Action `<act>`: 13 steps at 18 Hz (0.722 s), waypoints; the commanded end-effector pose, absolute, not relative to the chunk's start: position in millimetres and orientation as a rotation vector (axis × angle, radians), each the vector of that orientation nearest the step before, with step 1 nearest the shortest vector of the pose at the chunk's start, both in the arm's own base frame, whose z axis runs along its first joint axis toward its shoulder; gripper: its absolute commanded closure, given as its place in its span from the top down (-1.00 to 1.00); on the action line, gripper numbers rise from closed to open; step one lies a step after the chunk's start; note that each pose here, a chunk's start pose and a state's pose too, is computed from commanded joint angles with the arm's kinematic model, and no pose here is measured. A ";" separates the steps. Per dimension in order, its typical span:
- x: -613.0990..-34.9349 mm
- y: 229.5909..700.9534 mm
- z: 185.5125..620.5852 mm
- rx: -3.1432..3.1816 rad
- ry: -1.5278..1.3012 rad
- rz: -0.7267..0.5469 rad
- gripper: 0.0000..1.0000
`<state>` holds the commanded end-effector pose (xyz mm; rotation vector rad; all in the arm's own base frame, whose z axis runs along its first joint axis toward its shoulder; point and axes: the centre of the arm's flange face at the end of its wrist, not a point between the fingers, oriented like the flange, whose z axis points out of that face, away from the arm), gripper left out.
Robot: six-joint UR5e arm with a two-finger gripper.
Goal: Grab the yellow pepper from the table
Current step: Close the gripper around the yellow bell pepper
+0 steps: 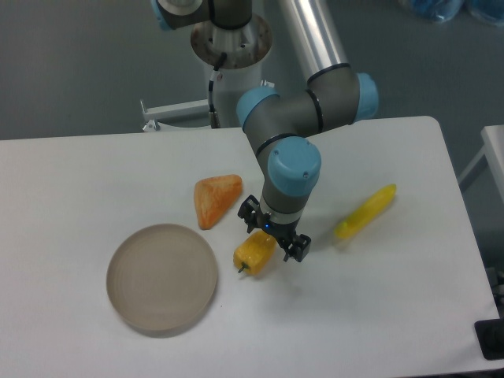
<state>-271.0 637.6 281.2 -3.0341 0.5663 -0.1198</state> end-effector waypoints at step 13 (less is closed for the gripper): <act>-253.8 646.4 241.1 -3.031 0.596 -0.085 0.75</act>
